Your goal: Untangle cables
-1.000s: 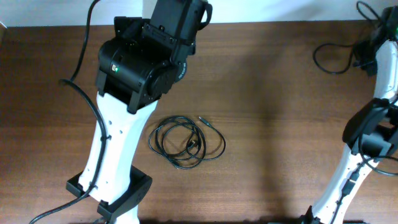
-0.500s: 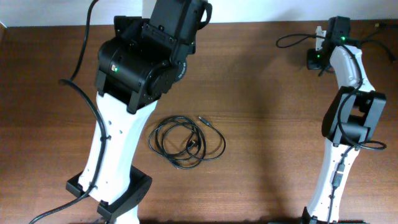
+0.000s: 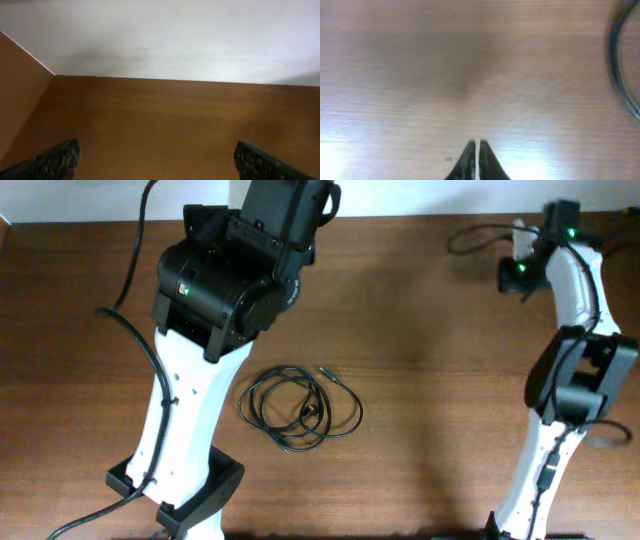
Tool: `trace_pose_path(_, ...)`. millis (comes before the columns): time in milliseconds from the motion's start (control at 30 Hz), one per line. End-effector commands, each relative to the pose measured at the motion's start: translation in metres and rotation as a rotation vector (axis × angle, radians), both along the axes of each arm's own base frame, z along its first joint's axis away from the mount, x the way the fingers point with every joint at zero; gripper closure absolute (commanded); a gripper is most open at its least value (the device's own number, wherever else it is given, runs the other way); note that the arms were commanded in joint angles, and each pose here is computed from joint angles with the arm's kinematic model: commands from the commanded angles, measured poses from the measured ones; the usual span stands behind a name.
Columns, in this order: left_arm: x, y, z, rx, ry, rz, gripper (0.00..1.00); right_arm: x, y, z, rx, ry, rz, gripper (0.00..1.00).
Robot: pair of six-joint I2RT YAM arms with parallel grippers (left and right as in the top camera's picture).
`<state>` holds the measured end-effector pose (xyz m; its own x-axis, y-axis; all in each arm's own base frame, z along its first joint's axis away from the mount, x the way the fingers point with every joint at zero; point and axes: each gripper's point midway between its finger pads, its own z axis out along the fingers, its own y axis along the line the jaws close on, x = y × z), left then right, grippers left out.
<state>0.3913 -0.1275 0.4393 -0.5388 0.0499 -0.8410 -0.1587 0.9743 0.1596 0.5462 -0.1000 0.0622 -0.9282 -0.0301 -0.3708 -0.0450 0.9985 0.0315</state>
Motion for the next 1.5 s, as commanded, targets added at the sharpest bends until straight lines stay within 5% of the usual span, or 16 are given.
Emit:
trace_pose_path(0,0.006,-0.003,0.004,-0.023,-0.026,-0.004,0.01,-0.035,0.082,0.154,0.025,-0.164,0.115,0.96)
trace_pose_path(167,0.006,-0.005,0.003,-0.029,-0.021,-0.015,0.01,-0.184,0.225,0.132,0.161,0.37,0.307,0.96)
trace_pose_path(267,0.013,-0.006,0.014,0.037,-0.05,-0.064,0.01,-0.219,0.281,0.121,0.114,0.437,0.461,0.83)
trace_pose_path(400,0.009,-0.018,0.088,-0.128,-0.308,-0.148,0.01,-0.153,0.318,0.204,0.023,-0.116,0.531,0.73)
trace_pose_path(467,0.0,-0.011,0.139,-0.144,-0.478,-0.165,0.01,-0.096,0.316,0.356,0.046,-0.702,0.536,0.67)
trace_pose_path(567,-0.005,-0.007,0.152,-0.066,-0.511,-0.186,0.01,-0.1,0.276,0.418,0.059,-0.855,0.427,0.6)
trace_pose_path(667,-0.026,0.025,0.139,0.021,-0.438,-0.092,0.01,-0.11,0.229,0.383,0.075,-0.83,0.33,0.6)
trace_pose_path(733,-0.053,0.055,0.144,0.02,-0.474,-0.031,0.01,-0.144,0.204,0.36,0.044,-0.962,0.271,0.32)
trace_pose_path(833,-0.092,0.122,0.132,0.011,-0.558,0.121,0.01,-0.207,0.171,0.365,0.067,-1.09,0.121,0.27)
trace_pose_path(967,-0.122,0.176,0.068,0.026,-0.51,0.261,0.01,-0.246,0.188,0.251,0.194,-0.6,0.146,0.17)
trace_pose_path(1033,-0.111,0.155,-0.009,-0.016,-0.235,0.16,0.01,-0.245,0.203,0.212,0.21,-0.493,0.197,0.17)
trace_pose_path(1100,-0.117,0.168,-0.054,-0.001,-0.078,0.284,0.01,-0.251,0.229,0.191,0.199,-0.427,0.304,0.17)
trace_pose_path(1167,-0.094,0.149,-0.085,0.037,0.026,0.167,0.1,-0.257,0.26,0.166,0.169,-0.356,0.425,0.16)
trace_pose_path(1233,-0.075,0.131,-0.12,0.164,0.182,-0.008,0.01,-0.261,0.281,0.143,0.157,-0.28,0.485,0.16)
trace_pose_path(1300,-0.071,0.085,-0.148,0.261,0.318,-0.421,0.01,-0.262,0.288,0.122,0.122,-0.218,0.527,0.17)
trace_pose_path(1467,-0.128,0.108,-0.041,0.238,-0.03,-0.325,0.01,-0.258,0.289,0.12,0.107,-0.228,0.547,0.16)
